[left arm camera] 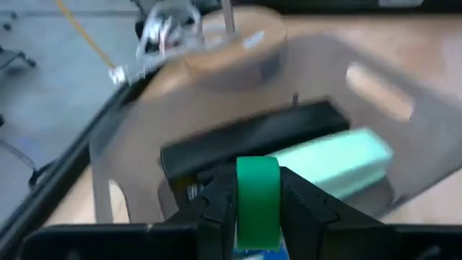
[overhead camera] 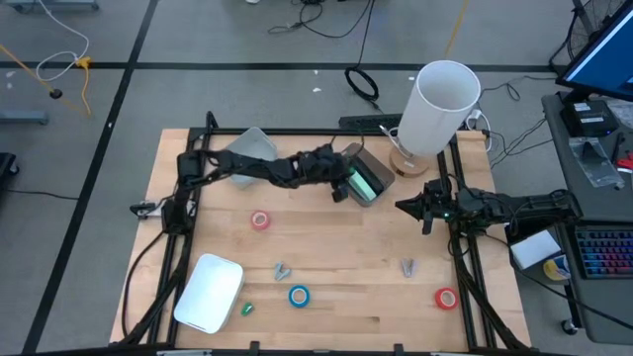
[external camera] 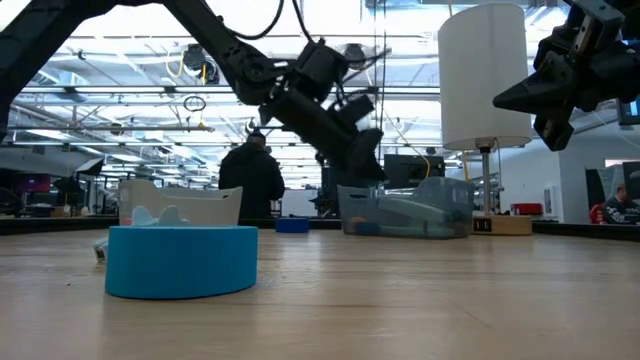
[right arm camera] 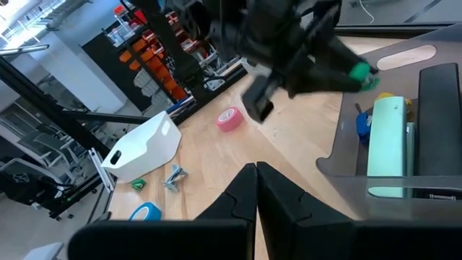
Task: Pick and place Stapler, Stapler remover, tape
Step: Put the right green stapler into the black bin, then put the green stapler into the black bin
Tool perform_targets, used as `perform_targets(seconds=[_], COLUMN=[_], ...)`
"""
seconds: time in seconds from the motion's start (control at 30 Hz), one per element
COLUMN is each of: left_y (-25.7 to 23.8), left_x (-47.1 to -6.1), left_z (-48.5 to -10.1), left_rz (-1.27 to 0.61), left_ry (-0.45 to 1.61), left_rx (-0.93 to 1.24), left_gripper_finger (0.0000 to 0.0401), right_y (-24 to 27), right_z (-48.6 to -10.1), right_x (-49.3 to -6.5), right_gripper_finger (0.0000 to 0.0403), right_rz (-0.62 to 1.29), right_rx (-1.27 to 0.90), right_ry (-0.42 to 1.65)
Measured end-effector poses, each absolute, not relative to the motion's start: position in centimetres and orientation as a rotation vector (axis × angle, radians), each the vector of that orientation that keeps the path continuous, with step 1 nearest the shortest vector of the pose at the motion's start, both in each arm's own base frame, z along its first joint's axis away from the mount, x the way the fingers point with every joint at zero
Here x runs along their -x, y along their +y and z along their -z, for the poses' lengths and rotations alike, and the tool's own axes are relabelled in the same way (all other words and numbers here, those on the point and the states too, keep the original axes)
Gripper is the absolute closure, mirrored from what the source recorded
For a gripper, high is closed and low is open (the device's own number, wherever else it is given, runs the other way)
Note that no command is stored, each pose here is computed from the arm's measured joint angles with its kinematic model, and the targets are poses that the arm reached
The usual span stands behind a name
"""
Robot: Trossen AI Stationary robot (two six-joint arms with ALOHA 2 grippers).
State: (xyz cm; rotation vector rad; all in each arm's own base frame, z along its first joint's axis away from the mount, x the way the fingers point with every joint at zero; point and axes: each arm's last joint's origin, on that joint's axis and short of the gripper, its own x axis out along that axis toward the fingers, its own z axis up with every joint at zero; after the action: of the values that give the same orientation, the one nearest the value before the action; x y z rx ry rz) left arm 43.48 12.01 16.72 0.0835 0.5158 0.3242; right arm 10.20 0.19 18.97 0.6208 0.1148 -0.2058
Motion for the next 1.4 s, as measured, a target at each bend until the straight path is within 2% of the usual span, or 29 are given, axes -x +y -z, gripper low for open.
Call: perform_targets(seconds=[0.5, 0.83, 0.93, 1.13, 1.27, 1.4], left_y=[12.0, 11.9, 12.0, 10.6, 7.3, 3.5], left_x=[-42.9, -43.1, -43.2, -42.4, -39.8, -36.2], left_z=[-15.4, -15.8, -17.9, -25.3, -28.0, -28.6], left_rz=[-0.366, -0.366, -0.371, -0.339, -0.198, -0.085], left_ry=[0.649, 0.612, 0.533, 0.412, 0.547, 0.827], left_rx=[-0.09, -0.096, -0.118, -0.095, -0.013, 0.122], left_gripper_finger=[0.0309, 0.024, 0.0226, 0.0228, 0.024, 0.0253], right_y=[0.2, 0.2, 0.2, 0.2, 0.2, 0.2], right_z=[-19.0, -19.0, -19.0, -19.0, -19.0, -19.0], right_x=[-10.2, -10.2, -10.2, -10.2, -10.2, -10.2], right_gripper_finger=[0.0399, 0.0399, 0.0399, 0.0399, 0.0399, 0.0399], right_rz=[0.207, 0.204, 0.204, 0.199, 0.197, 0.199], right_rx=[-0.638, -0.638, -0.638, -0.639, -0.637, -0.632], right_ry=[0.113, 0.114, 0.114, 0.115, 0.116, 0.116])
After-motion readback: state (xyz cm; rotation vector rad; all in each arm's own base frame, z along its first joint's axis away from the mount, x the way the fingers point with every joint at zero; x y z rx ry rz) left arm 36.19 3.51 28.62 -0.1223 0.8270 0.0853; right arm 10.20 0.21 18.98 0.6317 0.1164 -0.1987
